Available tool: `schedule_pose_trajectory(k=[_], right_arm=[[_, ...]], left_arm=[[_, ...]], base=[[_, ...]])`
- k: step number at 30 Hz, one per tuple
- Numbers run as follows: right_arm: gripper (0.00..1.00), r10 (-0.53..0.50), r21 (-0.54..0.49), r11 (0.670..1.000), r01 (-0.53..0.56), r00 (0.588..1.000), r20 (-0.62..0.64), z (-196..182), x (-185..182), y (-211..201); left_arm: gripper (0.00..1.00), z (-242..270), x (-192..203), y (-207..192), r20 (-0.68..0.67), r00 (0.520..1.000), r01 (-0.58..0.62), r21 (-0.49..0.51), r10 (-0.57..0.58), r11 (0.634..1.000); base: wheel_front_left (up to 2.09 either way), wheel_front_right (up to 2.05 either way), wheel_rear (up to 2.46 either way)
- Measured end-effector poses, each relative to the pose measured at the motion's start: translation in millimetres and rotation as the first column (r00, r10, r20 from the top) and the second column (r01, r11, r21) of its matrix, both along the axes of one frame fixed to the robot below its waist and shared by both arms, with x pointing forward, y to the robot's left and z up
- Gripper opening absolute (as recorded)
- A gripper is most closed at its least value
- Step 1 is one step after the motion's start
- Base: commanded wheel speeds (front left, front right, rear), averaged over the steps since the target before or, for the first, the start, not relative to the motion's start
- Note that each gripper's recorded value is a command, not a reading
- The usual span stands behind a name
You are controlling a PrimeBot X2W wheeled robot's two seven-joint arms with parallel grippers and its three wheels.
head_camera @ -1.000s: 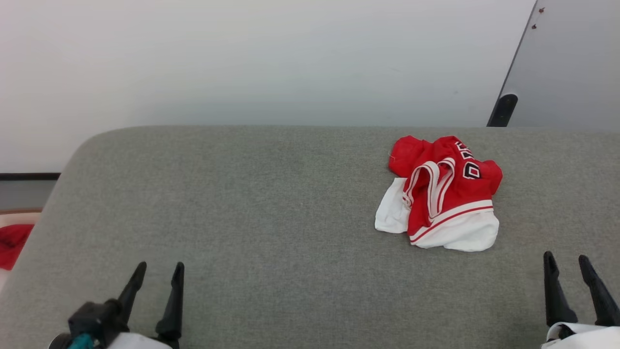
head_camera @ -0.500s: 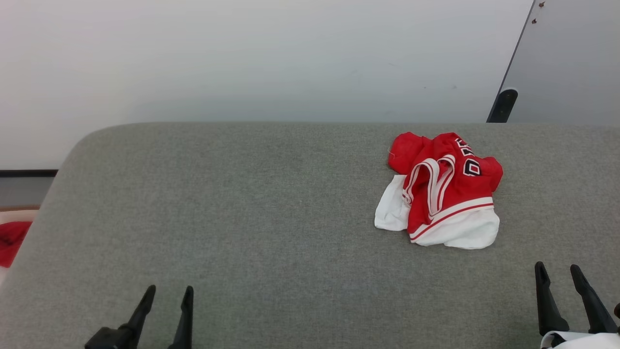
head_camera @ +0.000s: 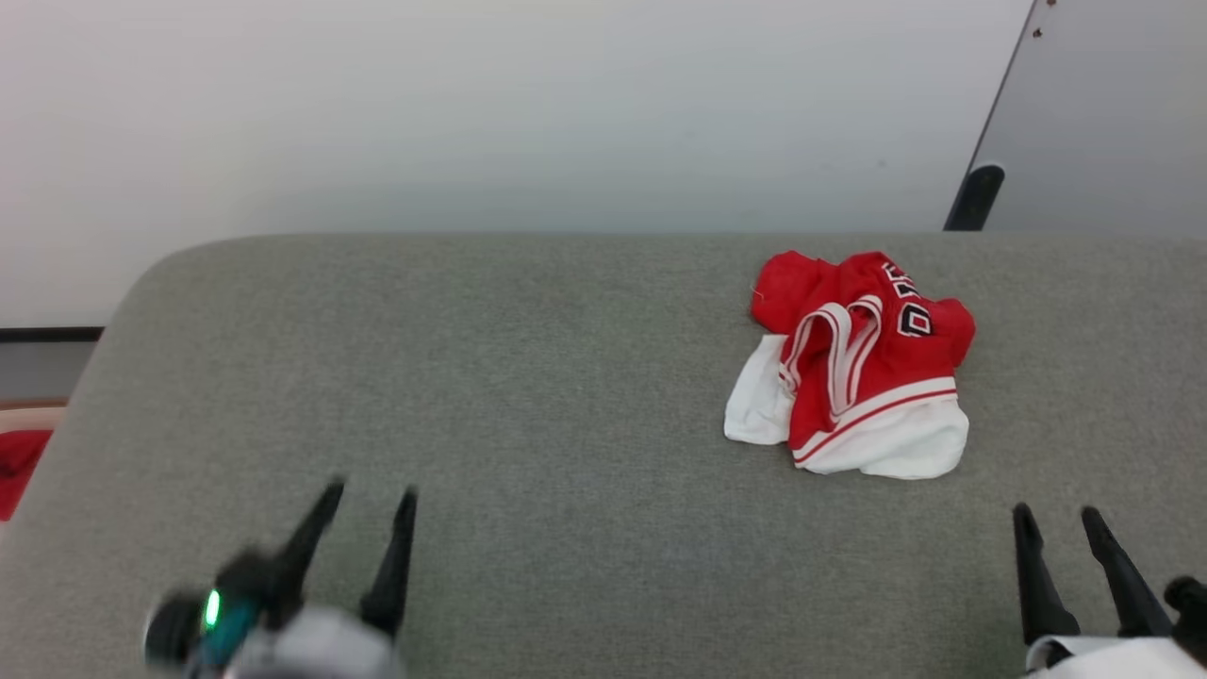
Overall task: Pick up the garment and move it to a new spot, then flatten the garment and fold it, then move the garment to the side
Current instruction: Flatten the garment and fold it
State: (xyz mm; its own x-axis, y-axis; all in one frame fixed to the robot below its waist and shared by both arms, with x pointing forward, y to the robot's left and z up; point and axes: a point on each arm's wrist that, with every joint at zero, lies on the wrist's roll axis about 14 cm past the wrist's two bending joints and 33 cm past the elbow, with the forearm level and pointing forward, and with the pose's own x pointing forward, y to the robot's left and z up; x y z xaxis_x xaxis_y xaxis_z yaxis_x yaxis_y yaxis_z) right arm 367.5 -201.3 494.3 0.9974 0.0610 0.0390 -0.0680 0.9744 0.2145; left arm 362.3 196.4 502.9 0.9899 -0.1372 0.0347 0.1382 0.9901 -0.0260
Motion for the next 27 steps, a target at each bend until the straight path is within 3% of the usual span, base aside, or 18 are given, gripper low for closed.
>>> schedule_pose_trajectory(k=[4, 10, 12, 15, 18, 21, 24, 27], right_arm=[[1.00, 0.010, 0.001, 1.000, -0.010, 1.000, 0.015, 4, 7, 5], [1.00, -0.005, 0.013, 1.000, 0.005, 1.000, 0.009, 1, 20, 3], [1.00, -0.028, 0.024, 0.999, 0.028, 1.000, -0.001, -3, 21, -3], [1.00, -0.068, 0.039, 0.997, 0.069, 0.998, -0.007, -5, 22, -12], [1.00, -0.111, 0.047, 0.993, 0.112, 0.994, -0.019, -8, 18, -23], [1.00, -0.158, 0.046, 0.986, 0.159, 0.987, -0.038, -14, 12, -37], [1.00, -0.189, 0.045, 0.980, 0.192, 0.981, -0.053, -18, 8, -45], [1.00, -0.205, 0.043, 0.977, 0.208, 0.977, -0.064, -22, 8, -49]], left_arm=[[1.00, 44, 53, -28, 0.069, 0.992, 0.106, 0.055, -0.110, 0.993], [1.00, 90, 130, -90, 0.043, 0.963, 0.264, 0.072, -0.267, 0.962], [1.00, 94, 150, -115, 0.002, 0.948, 0.317, 0.063, -0.318, 0.946], [1.00, 66, 171, -141, -0.183, 0.914, 0.377, 0.059, -0.362, 0.924], [1.00, 7, 164, -171, -0.478, 0.782, 0.472, 0.036, -0.400, 0.881], [1.00, -24, 150, -196, -0.649, 0.622, 0.554, -0.030, -0.438, 0.832], [1.00, -36, 150, -204, -0.721, 0.524, 0.569, -0.101, -0.454, 0.816], [1.00, -50, 154, -209, -0.757, 0.477, 0.586, -0.107, -0.448, 0.804]], base=[[0.00, 0.00, 0.00], [0.00, 0.00, 0.00], [0.00, 0.00, 0.00], [0.00, 0.00, 0.00], [0.00, 0.00, 0.00], [0.00, 0.00, 0.00], [0.00, 0.00, 0.00], [0.00, 0.00, 0.00]])
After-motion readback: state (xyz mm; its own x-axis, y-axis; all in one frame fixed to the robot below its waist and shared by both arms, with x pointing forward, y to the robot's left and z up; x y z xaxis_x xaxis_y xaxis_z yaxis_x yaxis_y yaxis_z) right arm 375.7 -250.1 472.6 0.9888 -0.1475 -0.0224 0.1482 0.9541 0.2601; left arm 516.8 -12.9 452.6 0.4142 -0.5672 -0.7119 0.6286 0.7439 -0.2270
